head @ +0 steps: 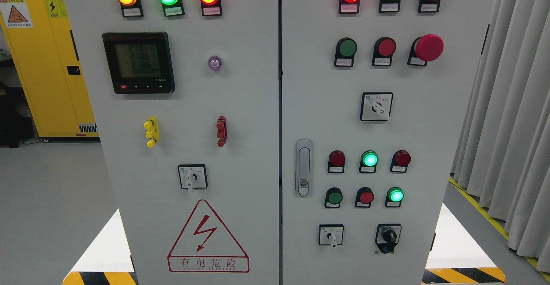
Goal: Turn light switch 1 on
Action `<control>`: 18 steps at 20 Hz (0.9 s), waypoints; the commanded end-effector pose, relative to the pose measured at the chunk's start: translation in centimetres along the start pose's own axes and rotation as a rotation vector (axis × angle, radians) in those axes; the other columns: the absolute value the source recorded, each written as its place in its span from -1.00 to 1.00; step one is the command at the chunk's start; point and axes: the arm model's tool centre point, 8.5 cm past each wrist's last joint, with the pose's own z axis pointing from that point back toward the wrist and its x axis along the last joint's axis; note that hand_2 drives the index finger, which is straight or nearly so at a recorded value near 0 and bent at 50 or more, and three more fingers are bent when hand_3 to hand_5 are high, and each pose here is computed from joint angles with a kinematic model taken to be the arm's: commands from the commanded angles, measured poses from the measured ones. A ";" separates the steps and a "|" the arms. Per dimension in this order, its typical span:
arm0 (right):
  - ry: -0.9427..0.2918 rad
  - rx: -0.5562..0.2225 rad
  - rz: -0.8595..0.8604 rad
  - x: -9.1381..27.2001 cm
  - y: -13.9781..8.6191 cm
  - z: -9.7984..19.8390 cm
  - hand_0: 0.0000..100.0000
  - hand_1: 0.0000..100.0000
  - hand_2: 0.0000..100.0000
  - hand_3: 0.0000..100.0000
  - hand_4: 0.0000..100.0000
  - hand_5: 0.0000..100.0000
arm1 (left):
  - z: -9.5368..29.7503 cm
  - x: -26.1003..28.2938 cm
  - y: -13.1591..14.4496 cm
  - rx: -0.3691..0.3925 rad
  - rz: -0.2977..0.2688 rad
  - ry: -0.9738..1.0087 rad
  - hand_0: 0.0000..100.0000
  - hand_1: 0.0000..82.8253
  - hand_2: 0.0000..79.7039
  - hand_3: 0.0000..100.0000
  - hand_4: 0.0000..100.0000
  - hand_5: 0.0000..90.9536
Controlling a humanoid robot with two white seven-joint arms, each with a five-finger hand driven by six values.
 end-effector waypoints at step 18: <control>0.008 -0.003 -0.028 -0.1 0.0 0.0 -1.00 0.00 -0.92 -1.00 -1.00 -1.00 | 15.8 33.7 1.6 0.131 0.131 -1.163 -0.76 0.55 0.39 0.54 0.63 0.75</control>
